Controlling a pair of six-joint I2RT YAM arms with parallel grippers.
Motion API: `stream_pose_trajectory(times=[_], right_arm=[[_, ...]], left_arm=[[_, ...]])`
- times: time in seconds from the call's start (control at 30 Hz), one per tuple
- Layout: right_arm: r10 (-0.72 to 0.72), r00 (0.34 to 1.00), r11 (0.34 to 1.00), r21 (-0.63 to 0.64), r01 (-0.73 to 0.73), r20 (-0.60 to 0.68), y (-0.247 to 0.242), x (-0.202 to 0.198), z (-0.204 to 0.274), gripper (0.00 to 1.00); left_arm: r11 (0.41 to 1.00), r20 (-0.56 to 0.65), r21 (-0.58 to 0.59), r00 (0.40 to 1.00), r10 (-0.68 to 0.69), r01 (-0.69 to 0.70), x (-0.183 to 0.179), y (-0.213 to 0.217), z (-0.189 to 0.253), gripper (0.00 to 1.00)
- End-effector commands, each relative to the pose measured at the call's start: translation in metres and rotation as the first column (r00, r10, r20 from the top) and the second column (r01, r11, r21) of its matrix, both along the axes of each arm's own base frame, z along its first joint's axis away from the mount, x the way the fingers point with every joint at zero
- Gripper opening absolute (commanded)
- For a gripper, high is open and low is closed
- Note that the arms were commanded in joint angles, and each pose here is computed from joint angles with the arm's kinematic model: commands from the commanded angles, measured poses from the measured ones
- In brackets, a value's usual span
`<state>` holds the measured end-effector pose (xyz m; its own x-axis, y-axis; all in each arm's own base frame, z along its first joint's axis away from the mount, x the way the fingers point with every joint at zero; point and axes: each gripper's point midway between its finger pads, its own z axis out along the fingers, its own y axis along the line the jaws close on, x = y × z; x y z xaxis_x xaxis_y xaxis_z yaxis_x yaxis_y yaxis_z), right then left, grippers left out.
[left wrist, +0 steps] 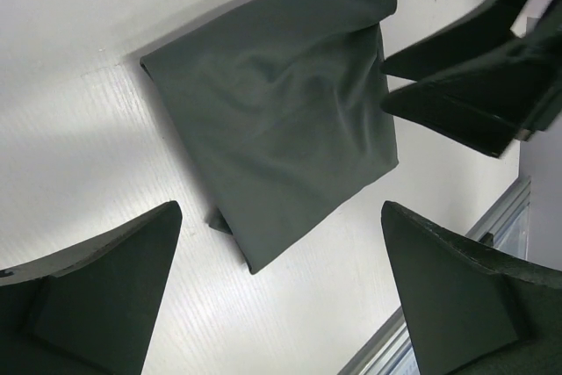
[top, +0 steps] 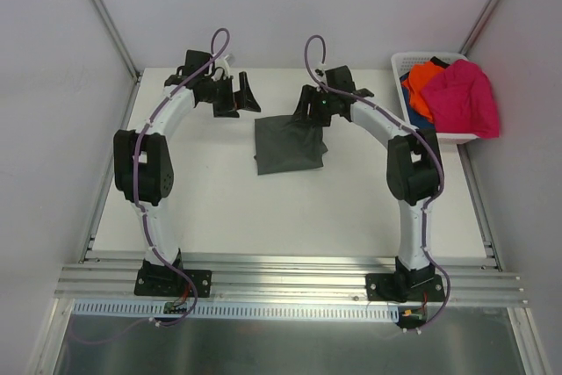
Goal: Fold and stack the t-shirts
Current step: Neatly place the folded tshirt to the corner
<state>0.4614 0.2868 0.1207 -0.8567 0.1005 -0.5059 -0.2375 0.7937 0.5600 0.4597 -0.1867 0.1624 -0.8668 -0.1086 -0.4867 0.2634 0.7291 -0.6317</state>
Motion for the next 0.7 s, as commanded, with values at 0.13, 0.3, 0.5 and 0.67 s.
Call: stream_pose_trajectory(times=[0.13,0.3,0.5,0.67], right_arm=[[-0.024,1.000,0.999,0.044,0.024,-0.010,0.005,0.030,-0.008,0.63],[-0.060,0.998,0.998,0.030,0.060,-0.003,-0.004,0.052,-0.022,0.63],[-0.113,0.993,0.993,0.028,0.112,0.037,-0.018,0.077,-0.018,0.65],[-0.123,0.992,0.992,0.040,0.122,0.028,-0.021,0.081,-0.024,0.66]], left_arm=[[1.000,0.013,-0.029,1.000,0.007,-0.007,0.005,-0.001,0.012,0.99],[0.999,-0.023,-0.048,1.000,0.012,-0.013,0.002,-0.002,0.007,0.99],[0.998,-0.124,-0.049,0.992,0.025,-0.031,-0.013,-0.001,-0.021,0.99],[0.994,-0.240,-0.101,0.971,0.019,-0.044,-0.012,-0.008,-0.048,0.99]])
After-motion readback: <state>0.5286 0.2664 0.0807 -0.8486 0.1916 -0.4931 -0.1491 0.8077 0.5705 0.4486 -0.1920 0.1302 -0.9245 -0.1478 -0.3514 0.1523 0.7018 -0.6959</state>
